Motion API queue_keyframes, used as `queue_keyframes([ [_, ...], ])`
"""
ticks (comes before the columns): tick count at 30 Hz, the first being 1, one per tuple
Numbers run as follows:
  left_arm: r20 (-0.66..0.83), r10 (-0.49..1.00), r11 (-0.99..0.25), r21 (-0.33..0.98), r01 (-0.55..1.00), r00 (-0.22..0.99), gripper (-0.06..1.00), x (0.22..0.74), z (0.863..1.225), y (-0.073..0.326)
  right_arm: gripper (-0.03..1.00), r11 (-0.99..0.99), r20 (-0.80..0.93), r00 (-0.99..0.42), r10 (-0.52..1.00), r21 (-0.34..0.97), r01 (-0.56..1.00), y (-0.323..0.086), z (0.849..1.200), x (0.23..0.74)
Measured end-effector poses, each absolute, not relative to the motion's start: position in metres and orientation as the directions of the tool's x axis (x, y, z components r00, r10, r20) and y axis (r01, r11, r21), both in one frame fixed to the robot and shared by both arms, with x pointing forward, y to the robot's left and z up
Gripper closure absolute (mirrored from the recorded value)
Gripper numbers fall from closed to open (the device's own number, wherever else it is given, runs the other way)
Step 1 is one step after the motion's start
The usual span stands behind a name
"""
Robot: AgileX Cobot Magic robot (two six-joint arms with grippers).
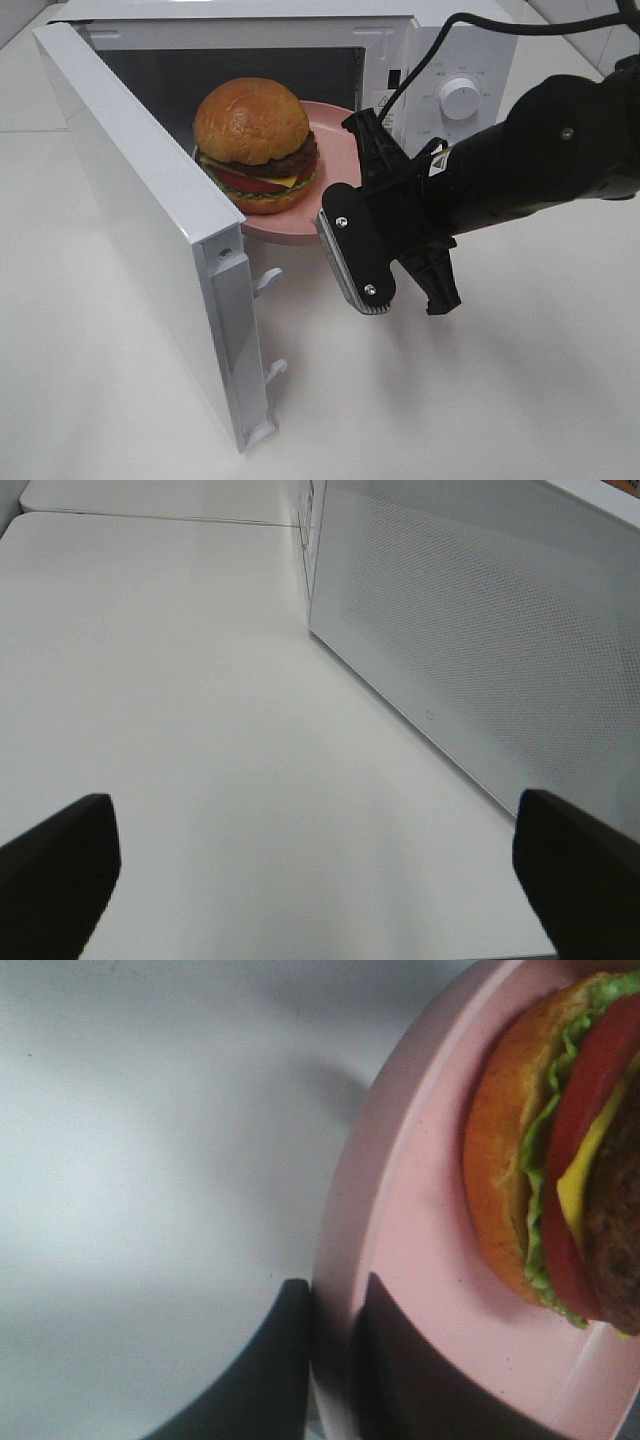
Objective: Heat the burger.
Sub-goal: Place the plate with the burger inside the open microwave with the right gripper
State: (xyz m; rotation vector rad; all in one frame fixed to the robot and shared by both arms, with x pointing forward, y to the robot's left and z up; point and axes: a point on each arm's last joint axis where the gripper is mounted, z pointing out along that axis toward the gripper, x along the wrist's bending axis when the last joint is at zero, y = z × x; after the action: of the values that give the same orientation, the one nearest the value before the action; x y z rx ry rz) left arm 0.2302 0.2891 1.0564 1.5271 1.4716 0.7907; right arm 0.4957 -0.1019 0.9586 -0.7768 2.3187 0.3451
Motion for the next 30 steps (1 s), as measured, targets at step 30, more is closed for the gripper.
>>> queue_keyframes([
  [30,-0.114,0.988,0.054,0.891,0.450,0.107,-0.04,0.230,1.056,0.289,0.92,0.784,-0.664,-0.603,-0.441,0.041,-0.619,-0.061,0.942,0.549],
])
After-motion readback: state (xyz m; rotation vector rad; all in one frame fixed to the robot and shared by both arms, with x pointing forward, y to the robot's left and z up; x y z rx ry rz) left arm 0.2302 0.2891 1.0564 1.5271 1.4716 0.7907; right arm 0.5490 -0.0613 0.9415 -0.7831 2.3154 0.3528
